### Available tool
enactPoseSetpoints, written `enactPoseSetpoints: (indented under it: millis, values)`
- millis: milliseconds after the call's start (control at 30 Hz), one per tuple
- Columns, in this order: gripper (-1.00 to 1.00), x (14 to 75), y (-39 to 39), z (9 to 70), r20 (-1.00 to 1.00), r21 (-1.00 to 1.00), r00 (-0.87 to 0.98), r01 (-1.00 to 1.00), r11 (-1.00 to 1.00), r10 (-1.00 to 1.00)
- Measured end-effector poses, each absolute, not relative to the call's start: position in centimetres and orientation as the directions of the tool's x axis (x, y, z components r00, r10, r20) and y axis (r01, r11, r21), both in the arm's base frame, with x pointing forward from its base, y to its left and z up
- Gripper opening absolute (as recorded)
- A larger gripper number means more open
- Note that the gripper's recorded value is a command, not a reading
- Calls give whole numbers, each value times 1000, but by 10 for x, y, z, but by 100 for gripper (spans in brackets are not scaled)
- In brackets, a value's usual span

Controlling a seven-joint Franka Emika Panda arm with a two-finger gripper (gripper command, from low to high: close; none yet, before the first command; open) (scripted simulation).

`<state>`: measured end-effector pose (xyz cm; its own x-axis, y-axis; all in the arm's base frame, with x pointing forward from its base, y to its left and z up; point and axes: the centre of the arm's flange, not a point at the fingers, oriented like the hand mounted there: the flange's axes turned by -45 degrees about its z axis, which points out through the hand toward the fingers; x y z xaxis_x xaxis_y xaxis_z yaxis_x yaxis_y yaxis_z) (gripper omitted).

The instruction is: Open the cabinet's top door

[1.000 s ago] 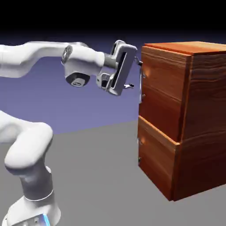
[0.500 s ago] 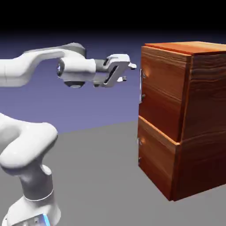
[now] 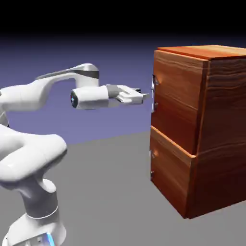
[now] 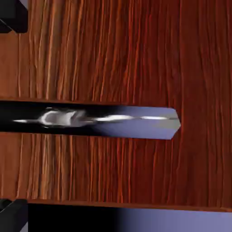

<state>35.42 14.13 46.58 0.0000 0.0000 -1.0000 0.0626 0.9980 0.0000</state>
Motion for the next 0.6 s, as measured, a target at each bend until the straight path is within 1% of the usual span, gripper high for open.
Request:
enactPoseSetpoints:
  millis: [133,167,233,433,600]
  values:
    - [100,395,139,466,-1000,0,0,63,998,0]
    - [-100,404,138,466,-1000,0,0,63,998,0]
    - [-100,404,138,466,-1000,0,0,63,998,0]
    - [-100,362,113,465,-1000,2,4,-109,994,2]
    - [-100,362,112,463,-1000,-3,22,-122,993,0]
